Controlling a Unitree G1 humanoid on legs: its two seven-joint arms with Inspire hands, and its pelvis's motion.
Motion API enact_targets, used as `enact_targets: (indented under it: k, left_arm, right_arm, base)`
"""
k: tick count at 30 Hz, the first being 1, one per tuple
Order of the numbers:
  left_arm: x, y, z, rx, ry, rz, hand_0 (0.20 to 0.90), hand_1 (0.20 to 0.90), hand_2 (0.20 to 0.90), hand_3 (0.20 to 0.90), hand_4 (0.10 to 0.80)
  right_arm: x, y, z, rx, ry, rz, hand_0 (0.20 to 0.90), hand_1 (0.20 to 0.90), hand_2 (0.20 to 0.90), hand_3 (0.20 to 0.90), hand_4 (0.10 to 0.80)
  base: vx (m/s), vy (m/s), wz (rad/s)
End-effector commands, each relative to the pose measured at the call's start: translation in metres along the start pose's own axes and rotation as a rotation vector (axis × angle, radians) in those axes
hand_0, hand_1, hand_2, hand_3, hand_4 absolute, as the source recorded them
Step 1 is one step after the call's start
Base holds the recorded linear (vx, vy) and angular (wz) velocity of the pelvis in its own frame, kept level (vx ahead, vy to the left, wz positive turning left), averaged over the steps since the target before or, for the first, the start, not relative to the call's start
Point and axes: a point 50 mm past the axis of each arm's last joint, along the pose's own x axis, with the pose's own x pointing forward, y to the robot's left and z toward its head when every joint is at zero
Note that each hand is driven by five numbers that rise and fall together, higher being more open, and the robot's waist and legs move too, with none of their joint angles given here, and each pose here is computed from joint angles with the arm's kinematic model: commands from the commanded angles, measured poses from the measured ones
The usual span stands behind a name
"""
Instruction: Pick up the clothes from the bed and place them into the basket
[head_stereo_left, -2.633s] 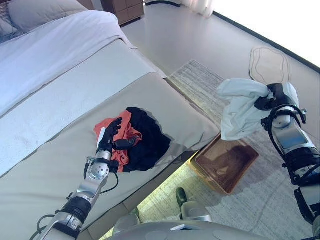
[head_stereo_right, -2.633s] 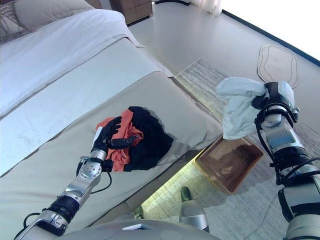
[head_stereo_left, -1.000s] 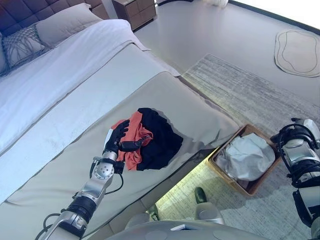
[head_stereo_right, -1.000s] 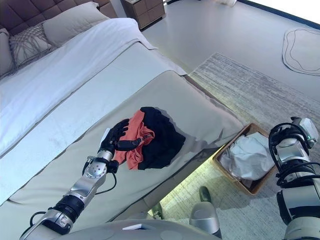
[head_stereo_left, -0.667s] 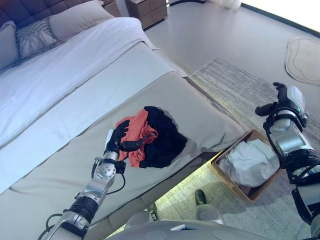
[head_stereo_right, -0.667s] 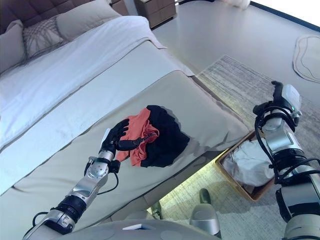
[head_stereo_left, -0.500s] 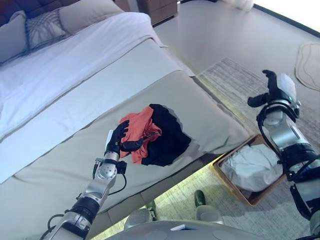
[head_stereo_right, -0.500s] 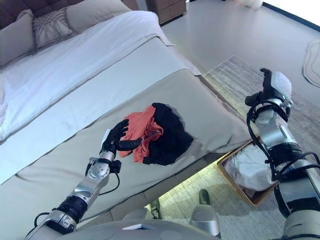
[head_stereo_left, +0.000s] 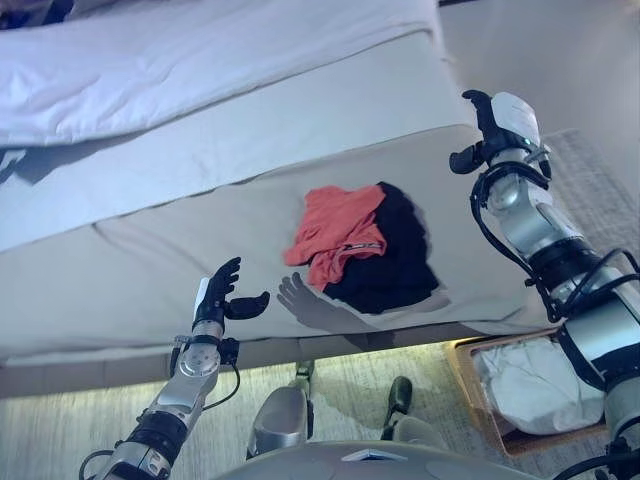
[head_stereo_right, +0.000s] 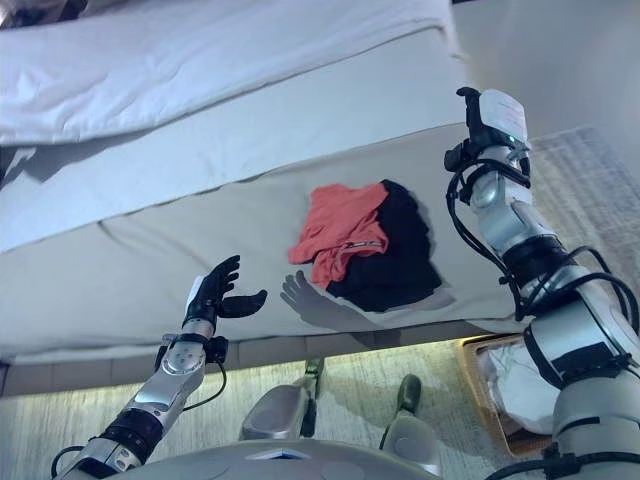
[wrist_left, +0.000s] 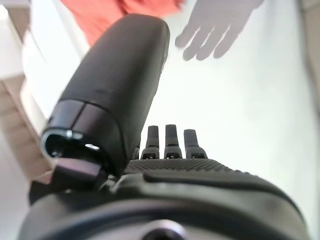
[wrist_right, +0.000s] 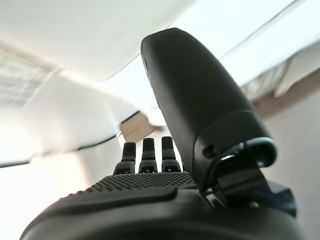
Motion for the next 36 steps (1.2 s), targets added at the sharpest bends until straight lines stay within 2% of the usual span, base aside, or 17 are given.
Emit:
enact_targets:
  k: [1,7,12,22,36]
  left_arm:
    - [0.013,0.019,0.048,0.038,-0.251,0.017,0.9,0.9,0.9,0.9,0.8]
    - [0.013,0.014,0.078,0.009,-0.393,0.003,0.9,0.9,0.9,0.9,0.8]
    - [0.01,0.015,0.09,-0.004,-0.439,-0.005,0.9,0.9,0.9,0.9,0.8]
    - [0.001,0.016,0.087,-0.009,-0.454,-0.023,0.9,0.9,0.9,0.9,0.8]
    - [-0.007,0.019,0.093,0.001,-0.5,-0.032,0.9,0.9,0.9,0.9,0.8]
  right_arm:
    - [0.018,-0.076,0.072,-0.048,-0.226,-0.254,0.9,0.9,0.9,0.9,0.8]
    - [0.025,-0.086,0.098,-0.093,-0.243,-0.271,0.9,0.9,0.9,0.9,0.8]
    - [0.028,-0.09,0.097,-0.132,-0.206,-0.26,0.9,0.9,0.9,0.9,0.8]
    - [0.042,-0.091,0.047,-0.263,0.073,-0.128,0.9,0.9,0.9,0.9,0.8]
    - [0.04,-0.101,-0.007,-0.373,0.433,0.063,0.9,0.9,0.9,0.9,0.8]
  base:
    - [-0.039,0.104,0.21]
    - [-0.046,0.09,0.2]
    - [-0.009,0.056,0.25]
    - [-0.011,0.024,0.07]
    - [0.001,-0.001,0.01]
